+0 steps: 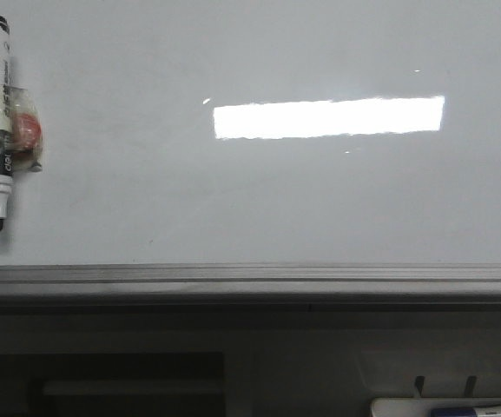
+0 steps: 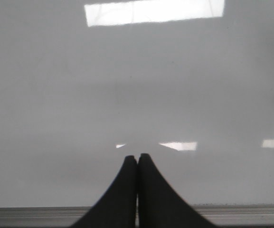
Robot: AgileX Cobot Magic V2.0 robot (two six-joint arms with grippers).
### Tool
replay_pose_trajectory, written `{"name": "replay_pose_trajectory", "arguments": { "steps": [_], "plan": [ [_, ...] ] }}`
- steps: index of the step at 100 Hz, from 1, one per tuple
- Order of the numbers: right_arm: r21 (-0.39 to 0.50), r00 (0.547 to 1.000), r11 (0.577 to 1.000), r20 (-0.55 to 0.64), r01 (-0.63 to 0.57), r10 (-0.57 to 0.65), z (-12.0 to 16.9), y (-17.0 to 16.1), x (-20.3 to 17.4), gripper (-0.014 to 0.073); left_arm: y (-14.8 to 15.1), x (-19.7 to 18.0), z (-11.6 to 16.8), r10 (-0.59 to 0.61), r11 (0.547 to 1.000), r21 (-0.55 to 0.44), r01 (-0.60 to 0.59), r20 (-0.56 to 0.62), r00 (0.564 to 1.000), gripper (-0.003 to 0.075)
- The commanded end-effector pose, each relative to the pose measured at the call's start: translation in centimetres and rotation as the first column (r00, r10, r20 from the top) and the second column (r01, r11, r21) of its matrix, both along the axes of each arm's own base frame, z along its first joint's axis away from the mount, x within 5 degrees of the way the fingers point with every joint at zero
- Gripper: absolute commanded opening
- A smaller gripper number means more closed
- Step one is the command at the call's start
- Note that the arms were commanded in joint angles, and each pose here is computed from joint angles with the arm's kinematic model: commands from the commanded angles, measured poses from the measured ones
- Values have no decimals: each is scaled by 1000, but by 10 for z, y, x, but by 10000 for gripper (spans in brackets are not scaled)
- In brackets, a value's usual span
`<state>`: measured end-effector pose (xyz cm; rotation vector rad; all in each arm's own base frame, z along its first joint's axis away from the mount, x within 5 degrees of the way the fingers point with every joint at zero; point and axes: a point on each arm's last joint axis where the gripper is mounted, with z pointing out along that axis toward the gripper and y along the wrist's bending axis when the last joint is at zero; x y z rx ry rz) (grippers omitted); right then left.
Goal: Write number 3 on whiteboard
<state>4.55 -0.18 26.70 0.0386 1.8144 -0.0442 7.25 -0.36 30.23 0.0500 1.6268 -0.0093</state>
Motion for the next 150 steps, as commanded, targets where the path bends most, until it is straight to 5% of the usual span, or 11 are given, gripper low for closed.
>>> {"name": "replay_pose_trajectory", "arguments": {
  "steps": [1,13,21,55,87,150],
  "plan": [
    [-7,998,1000,68,8,-8,15,-1,2,-61,1,1,16,6,999,53,-9,50,999,153],
    [-7,998,1000,68,8,-8,15,-1,2,-61,1,1,18,7,1000,20,-9,77,997,452],
    [-6,998,1000,62,8,-8,15,-1,2,-61,1,2,21,14,999,-42,-9,122,992,533],
    [-2,999,1000,35,7,-7,12,0,1,-61,-9,0,22,-117,989,-79,127,112,987,481],
    [-4,998,1000,55,7,-7,14,0,2,-61,-24,5,-15,-288,951,-101,294,65,955,481],
    [-5,996,1000,85,9,-8,14,-1,3,-61,-50,32,-28,-419,907,-52,417,-41,907,482]
  ]
}}
